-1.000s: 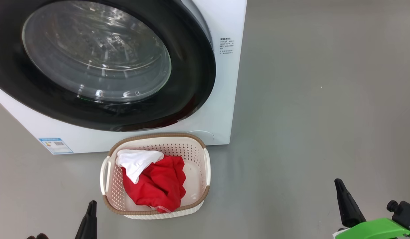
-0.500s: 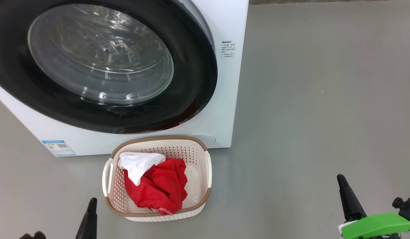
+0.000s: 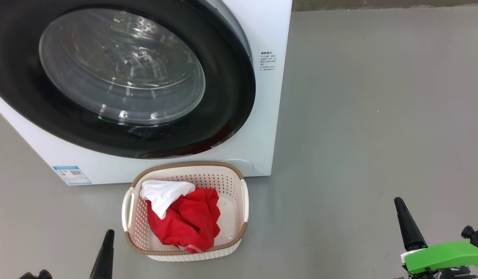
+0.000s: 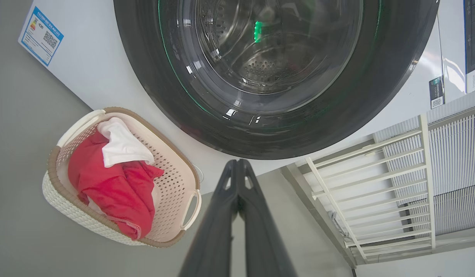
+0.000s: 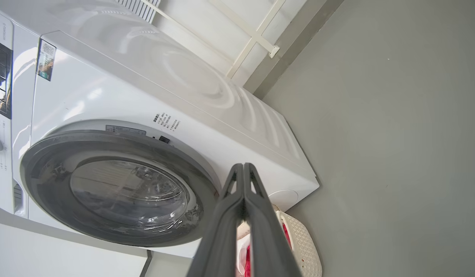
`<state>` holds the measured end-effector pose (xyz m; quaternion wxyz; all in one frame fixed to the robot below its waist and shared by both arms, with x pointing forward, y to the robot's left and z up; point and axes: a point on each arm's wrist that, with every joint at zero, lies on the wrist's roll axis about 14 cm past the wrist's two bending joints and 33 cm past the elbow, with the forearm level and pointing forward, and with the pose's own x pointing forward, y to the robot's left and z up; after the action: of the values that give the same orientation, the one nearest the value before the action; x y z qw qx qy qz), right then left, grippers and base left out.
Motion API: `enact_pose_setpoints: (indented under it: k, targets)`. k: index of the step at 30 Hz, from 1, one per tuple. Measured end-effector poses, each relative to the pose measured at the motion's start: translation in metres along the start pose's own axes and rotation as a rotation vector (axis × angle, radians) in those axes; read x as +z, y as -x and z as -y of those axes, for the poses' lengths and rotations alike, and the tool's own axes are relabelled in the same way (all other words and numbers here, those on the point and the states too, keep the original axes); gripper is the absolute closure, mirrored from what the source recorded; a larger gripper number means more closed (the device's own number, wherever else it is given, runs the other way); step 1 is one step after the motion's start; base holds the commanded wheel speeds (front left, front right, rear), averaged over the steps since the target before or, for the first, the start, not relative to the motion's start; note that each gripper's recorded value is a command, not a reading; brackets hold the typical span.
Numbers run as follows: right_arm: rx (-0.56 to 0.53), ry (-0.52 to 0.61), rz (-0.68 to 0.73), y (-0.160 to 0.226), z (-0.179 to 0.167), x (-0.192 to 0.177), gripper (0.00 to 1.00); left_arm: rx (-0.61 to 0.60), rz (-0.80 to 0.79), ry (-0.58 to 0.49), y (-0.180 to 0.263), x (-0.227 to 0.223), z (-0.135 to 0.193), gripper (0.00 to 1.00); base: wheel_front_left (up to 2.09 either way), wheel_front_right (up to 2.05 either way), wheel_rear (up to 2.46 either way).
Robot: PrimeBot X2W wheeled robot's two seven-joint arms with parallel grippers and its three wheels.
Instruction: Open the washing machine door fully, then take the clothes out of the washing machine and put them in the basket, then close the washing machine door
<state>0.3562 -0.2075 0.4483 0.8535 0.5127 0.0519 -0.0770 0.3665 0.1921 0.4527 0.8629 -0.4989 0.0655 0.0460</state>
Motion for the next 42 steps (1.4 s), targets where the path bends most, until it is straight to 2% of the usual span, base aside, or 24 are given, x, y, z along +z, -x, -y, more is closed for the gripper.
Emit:
enact_pose_setpoints:
  k: [42]
  targets:
    - [0.088, -0.431, -0.027, -0.011, -0.03, 0.01, 1.0, -0.069, -0.017, 0.45, -0.004, 0.009, 0.023, 1.0, 0.0, 0.0, 0.0]
